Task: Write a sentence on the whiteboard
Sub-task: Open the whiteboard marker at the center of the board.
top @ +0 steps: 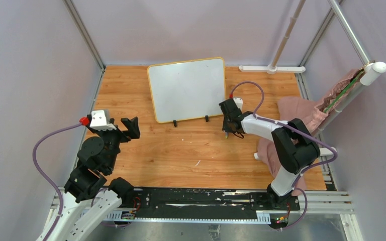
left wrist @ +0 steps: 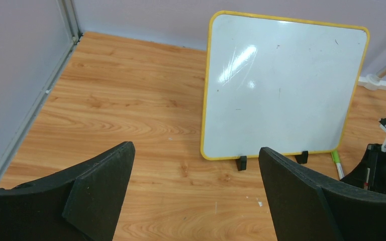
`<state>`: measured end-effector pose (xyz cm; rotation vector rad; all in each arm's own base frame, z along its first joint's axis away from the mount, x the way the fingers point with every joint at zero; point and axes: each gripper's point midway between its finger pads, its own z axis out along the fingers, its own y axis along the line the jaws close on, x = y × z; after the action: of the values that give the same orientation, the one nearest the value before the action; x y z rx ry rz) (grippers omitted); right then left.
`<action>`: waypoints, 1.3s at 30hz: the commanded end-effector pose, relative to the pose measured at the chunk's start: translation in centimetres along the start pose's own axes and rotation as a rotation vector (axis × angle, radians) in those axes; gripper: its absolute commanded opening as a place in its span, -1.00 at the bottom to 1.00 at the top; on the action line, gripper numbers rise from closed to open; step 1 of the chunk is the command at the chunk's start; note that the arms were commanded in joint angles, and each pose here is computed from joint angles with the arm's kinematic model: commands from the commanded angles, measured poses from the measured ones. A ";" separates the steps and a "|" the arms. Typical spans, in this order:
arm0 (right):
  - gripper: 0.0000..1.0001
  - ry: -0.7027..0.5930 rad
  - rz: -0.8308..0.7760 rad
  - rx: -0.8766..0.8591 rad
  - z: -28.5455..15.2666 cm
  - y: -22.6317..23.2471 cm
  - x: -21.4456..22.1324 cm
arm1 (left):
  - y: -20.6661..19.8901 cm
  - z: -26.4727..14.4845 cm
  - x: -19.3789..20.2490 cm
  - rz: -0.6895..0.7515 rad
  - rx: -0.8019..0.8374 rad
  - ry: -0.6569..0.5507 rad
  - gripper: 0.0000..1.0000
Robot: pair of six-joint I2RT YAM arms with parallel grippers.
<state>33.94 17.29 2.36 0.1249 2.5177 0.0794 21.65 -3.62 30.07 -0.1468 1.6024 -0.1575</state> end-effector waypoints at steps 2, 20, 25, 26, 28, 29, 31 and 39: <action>-1.00 0.101 -0.048 0.053 0.0 -2.8 3.7 | -0.1 -0.1 -0.4 -0.015 0.003 -0.024 1.00; -1.00 -0.217 -0.270 -0.525 -16.9 4.1 1.2 | -3.4 0.8 0.0 -0.055 0.155 -0.024 1.00; -1.00 -0.347 -0.353 -0.811 -23.9 6.7 1.5 | -7.9 -0.6 -2.0 -0.108 0.399 -0.050 1.00; -1.00 -0.369 -0.362 -0.854 -25.1 6.9 1.5 | -8.9 -0.9 -2.3 -0.131 0.454 -0.052 1.00; -1.00 -0.401 -0.377 -0.925 -27.0 7.2 1.6 | -10.9 -1.4 -2.7 -0.176 0.553 -0.041 1.00; -1.00 -0.413 -0.383 -0.966 -27.9 7.5 1.7 | -12.0 -1.5 -2.7 -0.203 0.600 -0.027 1.00; -1.00 -0.425 -0.390 -1.040 -29.5 8.0 2.0 | -14.0 -1.7 -2.7 -0.260 0.688 0.009 1.00; -1.00 -0.465 -0.386 -1.186 -32.4 9.5 2.2 | -20.9 -1.6 -2.3 -0.472 0.976 0.185 1.00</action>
<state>15.33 25.04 27.06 -0.6762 1.7246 1.0860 21.91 -20.25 33.21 0.1796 1.5506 -1.0349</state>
